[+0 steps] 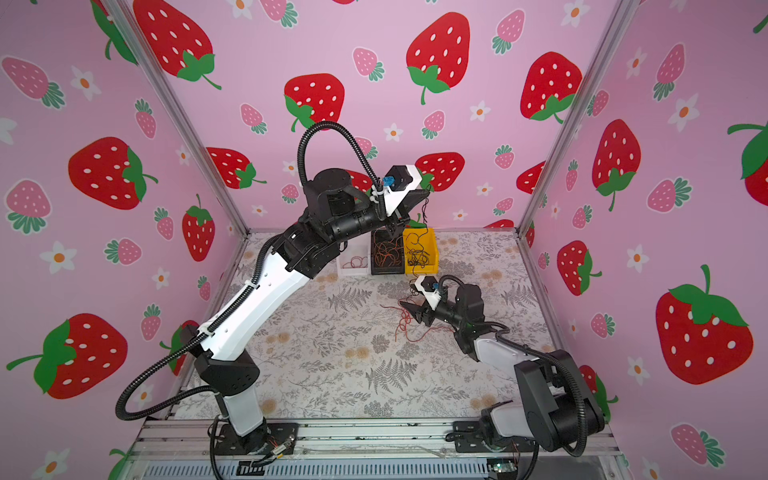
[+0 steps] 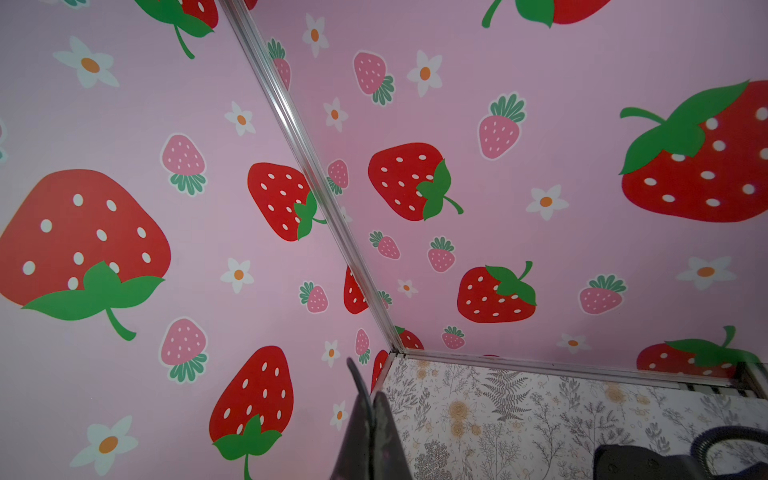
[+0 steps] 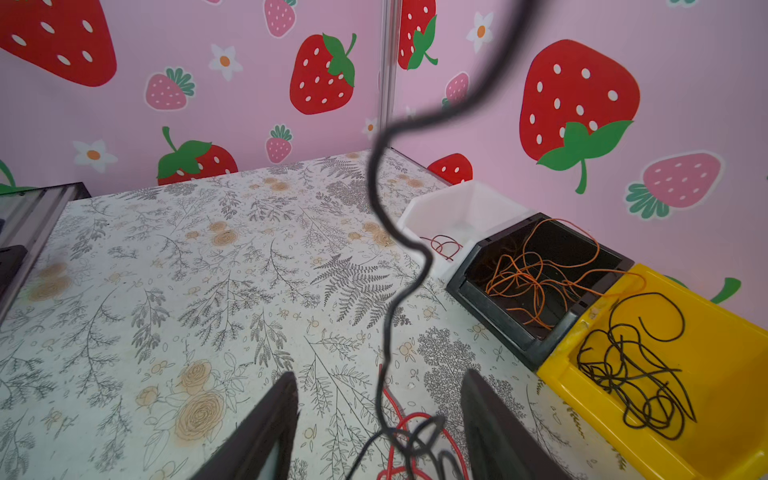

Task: Untangle the cables

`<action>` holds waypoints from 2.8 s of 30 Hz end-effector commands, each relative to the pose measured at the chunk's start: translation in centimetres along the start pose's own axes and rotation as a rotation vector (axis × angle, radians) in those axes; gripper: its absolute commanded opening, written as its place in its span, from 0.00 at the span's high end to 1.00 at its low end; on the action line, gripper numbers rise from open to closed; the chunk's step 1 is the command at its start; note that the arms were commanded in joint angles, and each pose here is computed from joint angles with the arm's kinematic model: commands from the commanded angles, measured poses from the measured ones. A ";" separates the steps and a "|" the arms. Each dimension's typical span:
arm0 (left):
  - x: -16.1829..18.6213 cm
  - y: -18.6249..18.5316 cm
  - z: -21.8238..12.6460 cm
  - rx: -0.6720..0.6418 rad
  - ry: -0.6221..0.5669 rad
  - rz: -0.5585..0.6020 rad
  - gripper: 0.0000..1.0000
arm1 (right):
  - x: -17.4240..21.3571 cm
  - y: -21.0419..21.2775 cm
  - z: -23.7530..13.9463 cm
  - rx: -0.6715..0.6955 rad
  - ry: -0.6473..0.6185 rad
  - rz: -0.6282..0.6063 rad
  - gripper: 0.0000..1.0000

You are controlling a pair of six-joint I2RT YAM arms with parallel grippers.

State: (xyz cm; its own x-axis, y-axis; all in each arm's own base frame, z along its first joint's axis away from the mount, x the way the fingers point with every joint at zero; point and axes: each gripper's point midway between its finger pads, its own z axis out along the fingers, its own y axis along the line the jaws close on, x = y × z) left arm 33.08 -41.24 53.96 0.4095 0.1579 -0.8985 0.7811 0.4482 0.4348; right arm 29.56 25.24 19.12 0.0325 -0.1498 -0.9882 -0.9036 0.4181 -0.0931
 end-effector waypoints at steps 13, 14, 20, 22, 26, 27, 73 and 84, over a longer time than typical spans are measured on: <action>-4.7 1.7 -2.6 -0.074 -0.088 0.082 1.00 | -0.3 -0.9 1.5 -0.012 -0.077 0.072 0.57; -4.6 1.9 -2.7 -0.084 -0.084 0.086 1.00 | -0.3 -0.9 1.4 -0.009 -0.080 0.070 0.63; -4.0 3.8 -3.5 -0.152 -0.046 0.083 1.00 | -0.2 -0.8 0.4 0.021 -0.078 0.059 0.99; -3.6 4.8 -4.1 -0.180 -0.032 0.069 1.00 | -0.2 -0.9 0.0 0.033 -0.074 0.055 1.00; -2.1 7.6 -5.9 -0.258 -0.004 0.013 1.00 | 0.1 -2.0 -0.8 0.096 -0.045 0.048 1.00; -1.6 8.7 -6.7 -0.286 0.001 -0.010 1.00 | 0.2 -2.7 -1.0 0.131 -0.029 0.046 1.00; 17.4 19.4 -17.6 -0.587 0.273 -0.438 1.00 | 1.8 -19.7 -15.5 0.845 0.192 0.206 1.00; 20.2 22.8 -20.0 -0.745 0.285 -0.529 1.00 | 3.9 -19.9 -15.2 0.799 0.297 0.203 1.00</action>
State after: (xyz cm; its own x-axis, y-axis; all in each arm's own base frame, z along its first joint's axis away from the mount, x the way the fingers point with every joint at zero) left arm 49.22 -10.97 42.50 -0.1558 -0.0161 -0.9877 0.3254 0.9432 -0.0667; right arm 40.85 2.69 18.95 -0.2996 -0.1400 -0.9437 -0.2786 0.9589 -0.0538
